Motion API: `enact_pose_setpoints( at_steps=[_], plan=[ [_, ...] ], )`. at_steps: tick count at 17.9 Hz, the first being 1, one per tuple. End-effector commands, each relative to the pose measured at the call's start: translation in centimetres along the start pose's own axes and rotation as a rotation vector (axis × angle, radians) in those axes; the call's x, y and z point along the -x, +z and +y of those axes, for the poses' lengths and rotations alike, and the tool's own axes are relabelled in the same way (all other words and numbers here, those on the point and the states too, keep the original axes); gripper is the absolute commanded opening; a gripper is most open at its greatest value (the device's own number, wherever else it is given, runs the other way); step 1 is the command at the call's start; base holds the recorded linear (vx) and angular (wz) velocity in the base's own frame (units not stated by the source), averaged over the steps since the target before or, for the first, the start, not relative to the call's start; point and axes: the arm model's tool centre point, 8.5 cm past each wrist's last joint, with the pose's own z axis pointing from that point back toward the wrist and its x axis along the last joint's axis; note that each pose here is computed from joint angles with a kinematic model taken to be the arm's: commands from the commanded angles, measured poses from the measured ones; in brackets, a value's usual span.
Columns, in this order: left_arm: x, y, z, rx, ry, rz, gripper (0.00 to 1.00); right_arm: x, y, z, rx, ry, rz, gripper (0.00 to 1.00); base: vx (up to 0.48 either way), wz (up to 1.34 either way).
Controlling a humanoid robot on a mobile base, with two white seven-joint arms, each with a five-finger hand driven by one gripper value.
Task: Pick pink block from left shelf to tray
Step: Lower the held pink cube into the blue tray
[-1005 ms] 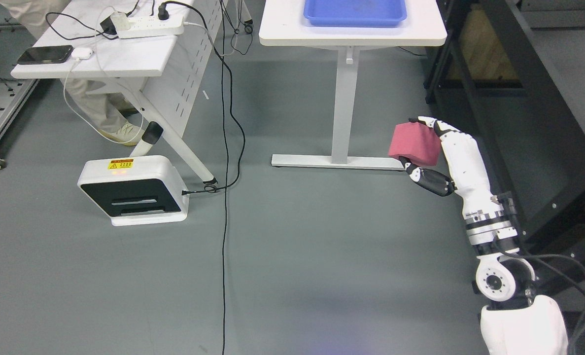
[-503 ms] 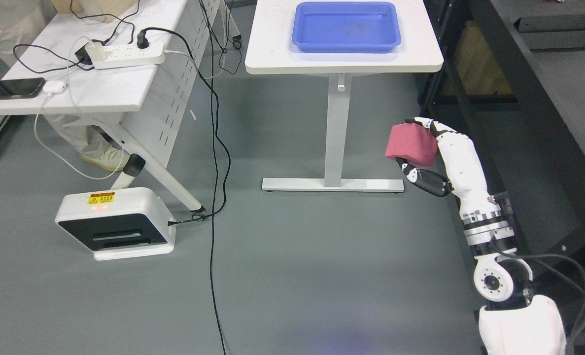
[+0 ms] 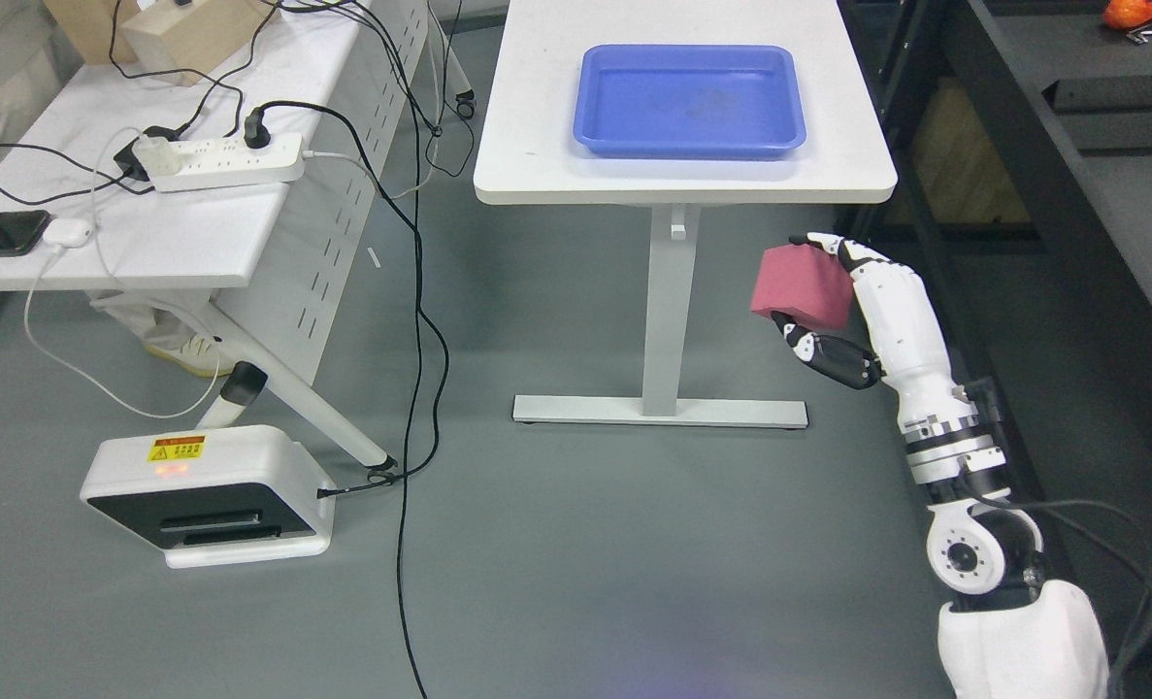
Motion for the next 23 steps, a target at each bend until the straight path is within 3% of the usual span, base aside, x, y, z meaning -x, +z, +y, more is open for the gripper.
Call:
enact_pose_setpoints(
  at_steps=[1, 14, 23],
  plan=[
    [-0.6, 0.1, 1.0, -0.015, -0.005, -0.017, 1.00, 0.3, 0.1, -0.2, -0.009, 0.015, -0.003, 0.05, 0.270, 0.05],
    [-0.6, 0.1, 1.0, -0.015, -0.005, -0.017, 1.00, -0.2, 0.0, 0.2, -0.022, 0.011, -0.017, 0.05, 0.284, 0.02],
    [-0.6, 0.1, 1.0, -0.015, -0.005, -0.015, 1.00, -1.5, -0.4, 2.0, -0.104, 0.104, -0.047, 0.04, 0.254, 0.02]
  ],
)
